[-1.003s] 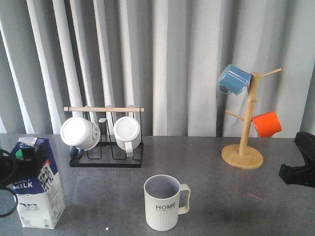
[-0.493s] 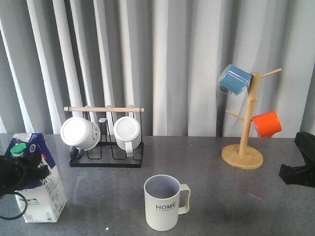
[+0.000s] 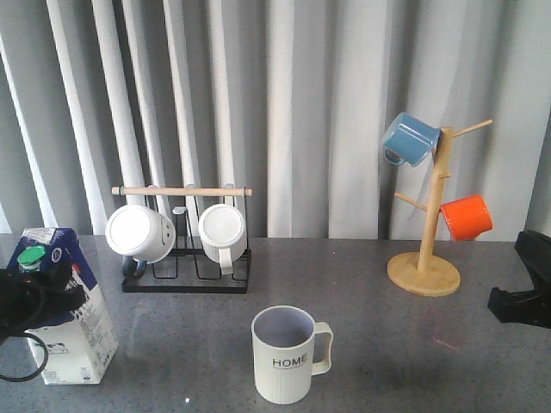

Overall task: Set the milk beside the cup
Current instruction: 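Grasp the milk carton top with the left gripper and lift, then carry the milk carton with the left gripper beside the white mug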

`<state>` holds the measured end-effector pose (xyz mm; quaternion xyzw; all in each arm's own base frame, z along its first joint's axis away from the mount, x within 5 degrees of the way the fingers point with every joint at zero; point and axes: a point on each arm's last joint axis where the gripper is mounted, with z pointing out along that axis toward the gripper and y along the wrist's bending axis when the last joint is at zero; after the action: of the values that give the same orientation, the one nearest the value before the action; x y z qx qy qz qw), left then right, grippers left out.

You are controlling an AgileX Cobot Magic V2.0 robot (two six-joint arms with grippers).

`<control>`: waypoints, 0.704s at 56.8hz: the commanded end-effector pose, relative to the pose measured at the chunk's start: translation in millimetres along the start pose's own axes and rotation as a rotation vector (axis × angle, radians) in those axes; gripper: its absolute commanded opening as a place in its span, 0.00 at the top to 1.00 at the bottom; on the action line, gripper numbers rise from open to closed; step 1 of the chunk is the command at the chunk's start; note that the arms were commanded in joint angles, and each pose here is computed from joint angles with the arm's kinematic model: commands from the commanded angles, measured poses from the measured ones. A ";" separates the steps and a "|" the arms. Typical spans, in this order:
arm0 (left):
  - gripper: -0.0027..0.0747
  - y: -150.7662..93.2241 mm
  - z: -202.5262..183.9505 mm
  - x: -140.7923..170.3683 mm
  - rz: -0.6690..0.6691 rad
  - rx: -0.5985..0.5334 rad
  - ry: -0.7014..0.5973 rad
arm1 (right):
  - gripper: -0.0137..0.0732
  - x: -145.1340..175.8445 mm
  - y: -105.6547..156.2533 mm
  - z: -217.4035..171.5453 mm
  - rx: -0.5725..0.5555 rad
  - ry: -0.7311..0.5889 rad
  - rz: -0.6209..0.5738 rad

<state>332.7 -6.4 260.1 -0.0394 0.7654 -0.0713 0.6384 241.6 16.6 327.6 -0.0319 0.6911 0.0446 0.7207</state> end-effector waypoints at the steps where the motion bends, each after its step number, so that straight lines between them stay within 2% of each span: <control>1: 0.98 -10.2 -9.5 -30.9 -0.082 0.001 -0.144 | 0.85 -20.4 0.5 -1.9 -0.009 -0.113 -0.009; 10: 0.97 -38.8 -15.9 -33.0 -0.057 -0.028 -0.178 | 0.85 -20.4 0.5 -1.9 -0.009 -0.113 -0.009; 22: 0.97 -97.4 -22.1 -38.6 -0.050 -0.034 -0.199 | 0.85 -20.4 0.5 -1.9 -0.009 -0.113 -0.009; 33: 0.97 -151.0 -20.1 -42.8 -0.038 0.009 -0.196 | 0.85 -20.4 0.5 -1.9 -0.009 -0.113 -0.009; 40: 0.97 -170.1 -9.4 -33.9 -0.007 0.039 -0.171 | 0.85 -20.4 0.5 -1.9 -0.009 -0.113 -0.009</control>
<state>323.2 -160.6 301.7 -0.0329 0.7361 -0.0883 0.6702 241.6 16.6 327.6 -0.0319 0.6911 0.0446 0.7207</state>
